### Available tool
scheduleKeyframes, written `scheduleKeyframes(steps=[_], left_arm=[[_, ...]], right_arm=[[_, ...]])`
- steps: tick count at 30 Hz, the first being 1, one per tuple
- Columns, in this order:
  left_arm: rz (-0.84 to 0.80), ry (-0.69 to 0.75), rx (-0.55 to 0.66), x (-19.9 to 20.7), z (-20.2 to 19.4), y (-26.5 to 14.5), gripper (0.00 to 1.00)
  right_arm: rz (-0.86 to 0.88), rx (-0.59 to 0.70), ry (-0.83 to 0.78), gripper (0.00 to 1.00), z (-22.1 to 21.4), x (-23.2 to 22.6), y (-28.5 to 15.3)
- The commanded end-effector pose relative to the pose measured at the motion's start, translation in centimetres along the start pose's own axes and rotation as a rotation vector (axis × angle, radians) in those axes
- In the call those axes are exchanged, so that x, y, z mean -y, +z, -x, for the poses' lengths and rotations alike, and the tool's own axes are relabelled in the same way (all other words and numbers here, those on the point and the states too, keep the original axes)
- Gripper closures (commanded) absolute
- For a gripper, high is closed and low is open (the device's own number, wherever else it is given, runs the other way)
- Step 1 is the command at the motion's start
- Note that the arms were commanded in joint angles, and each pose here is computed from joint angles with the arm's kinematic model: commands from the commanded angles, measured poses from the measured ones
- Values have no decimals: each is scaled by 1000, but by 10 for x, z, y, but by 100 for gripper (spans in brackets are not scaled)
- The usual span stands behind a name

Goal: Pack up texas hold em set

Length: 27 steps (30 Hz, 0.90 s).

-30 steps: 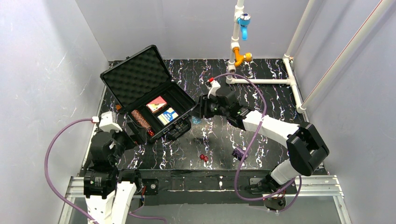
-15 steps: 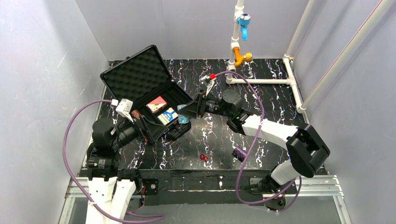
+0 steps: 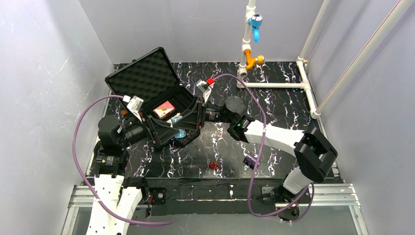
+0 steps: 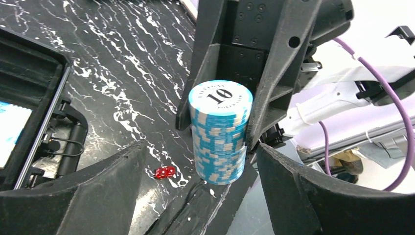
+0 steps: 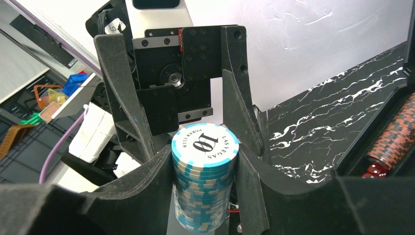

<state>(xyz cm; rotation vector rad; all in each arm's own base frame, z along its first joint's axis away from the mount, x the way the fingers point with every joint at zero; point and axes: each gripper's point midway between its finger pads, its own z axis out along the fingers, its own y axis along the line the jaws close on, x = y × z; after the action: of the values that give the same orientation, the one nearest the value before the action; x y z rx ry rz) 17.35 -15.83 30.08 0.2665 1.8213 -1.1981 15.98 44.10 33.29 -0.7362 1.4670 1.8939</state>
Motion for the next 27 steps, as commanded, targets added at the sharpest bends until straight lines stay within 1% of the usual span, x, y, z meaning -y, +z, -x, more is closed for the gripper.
scheduleKeyframes(steps=[1, 6, 12, 23, 27], left_arm=[[-114, 41, -12, 19, -1, -1, 20], [-144, 35, -27, 20, -5, 0, 28], [-158, 32, -20, 20, -6, 2, 34], [-130, 32, 17, 14, -1, 4, 38], [-127, 23, 27, 13, 0, 6, 42]], right_arm=[[147, 93, -69, 99, 36, -43, 10], [182, 115, -44, 99, 38, -48, 13], [234, 125, -7, 99, 39, -56, 19], [252, 128, 20, 99, 32, -59, 22], [245, 137, 24, 99, 32, -57, 22]])
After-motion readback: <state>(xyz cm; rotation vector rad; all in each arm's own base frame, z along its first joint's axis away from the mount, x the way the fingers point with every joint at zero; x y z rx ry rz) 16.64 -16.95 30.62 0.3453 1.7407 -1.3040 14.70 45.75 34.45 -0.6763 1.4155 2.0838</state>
